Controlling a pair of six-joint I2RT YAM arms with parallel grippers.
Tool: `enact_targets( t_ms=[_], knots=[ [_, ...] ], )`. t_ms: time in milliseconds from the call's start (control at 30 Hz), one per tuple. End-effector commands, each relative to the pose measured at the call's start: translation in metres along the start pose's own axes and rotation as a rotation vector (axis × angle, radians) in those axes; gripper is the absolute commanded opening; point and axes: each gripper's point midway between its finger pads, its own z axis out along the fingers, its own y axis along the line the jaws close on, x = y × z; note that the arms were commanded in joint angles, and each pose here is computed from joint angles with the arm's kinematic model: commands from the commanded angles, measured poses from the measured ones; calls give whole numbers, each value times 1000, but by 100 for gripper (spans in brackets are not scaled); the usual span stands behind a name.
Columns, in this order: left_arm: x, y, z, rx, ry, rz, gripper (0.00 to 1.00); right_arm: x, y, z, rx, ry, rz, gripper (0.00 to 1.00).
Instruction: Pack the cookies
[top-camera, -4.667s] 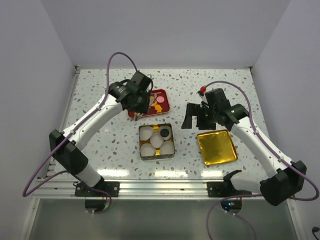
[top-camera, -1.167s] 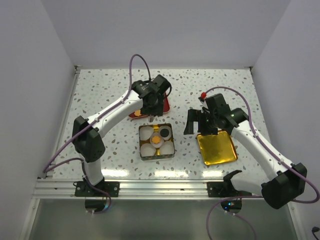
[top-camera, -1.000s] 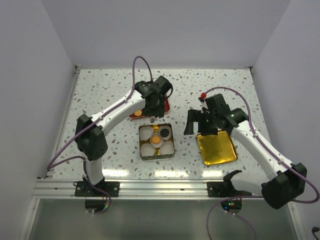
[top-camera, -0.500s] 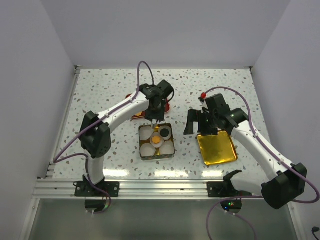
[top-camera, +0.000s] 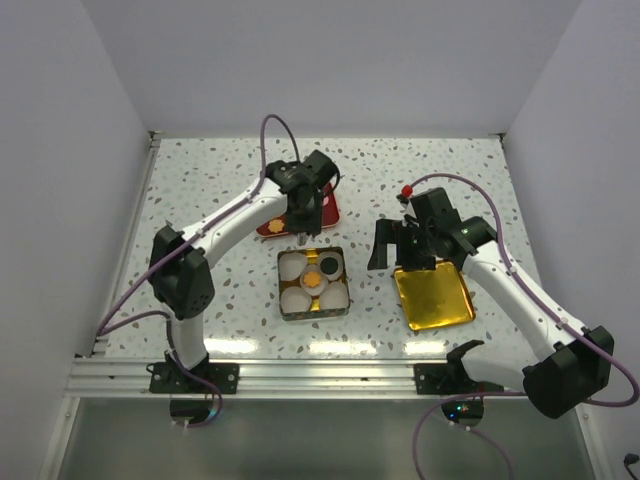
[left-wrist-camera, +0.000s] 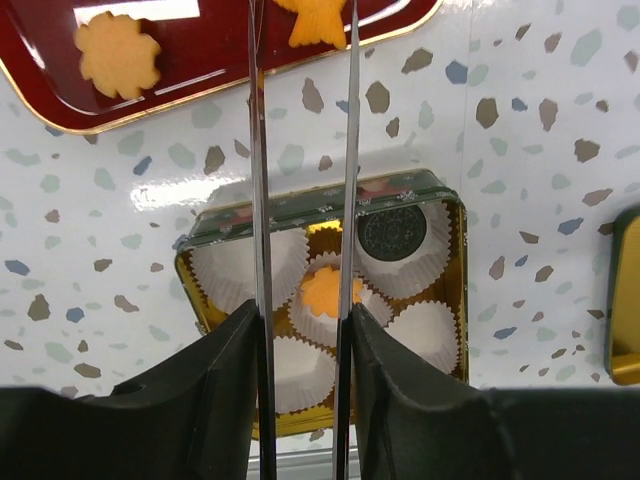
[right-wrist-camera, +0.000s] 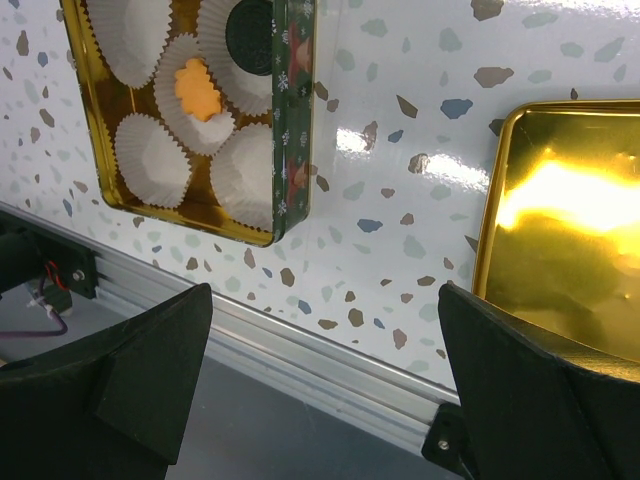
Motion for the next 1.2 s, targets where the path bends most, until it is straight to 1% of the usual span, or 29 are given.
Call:
enact_targets(
  t_ms=[0,67,167,200,233,333,467,500,533,667,800,967,1167],
  knots=[
    [-43,7,-66,78,-176,-26,24,-4,5,-6,-18,-10,-19,99],
    [-50,10,-84,95,-220,10,24,-5,6,-6,-18,-10,-19,99],
    [-44,24,-97,70,-236,43,24,-9,9,-6,-24,-13,-18,99],
    [-35,32,-93,47,-214,52,23,-11,10,-6,-26,-17,-17,99],
    [-30,37,-102,49,-227,54,22,-12,10,-5,-24,-17,-18,99],
    [-8,53,-108,47,-220,57,22,-14,11,-5,-24,-19,-13,99],
    [28,66,-107,83,-181,75,20,-16,12,-2,-24,-18,0,99],
    [43,72,-98,75,-149,81,20,-16,13,-2,-27,-18,5,99],
    [48,74,-105,102,-168,83,19,-17,13,0,-30,-20,7,99],
    [78,73,-103,182,-142,111,15,-19,17,5,-39,-12,25,99],
    [100,82,-97,173,-109,125,14,-24,21,6,-56,-15,42,99],
    [114,81,-91,189,-97,129,13,-23,26,8,-78,-12,76,99],
    [120,75,-92,209,-95,137,14,-15,24,8,-83,-4,104,99]
  ],
)
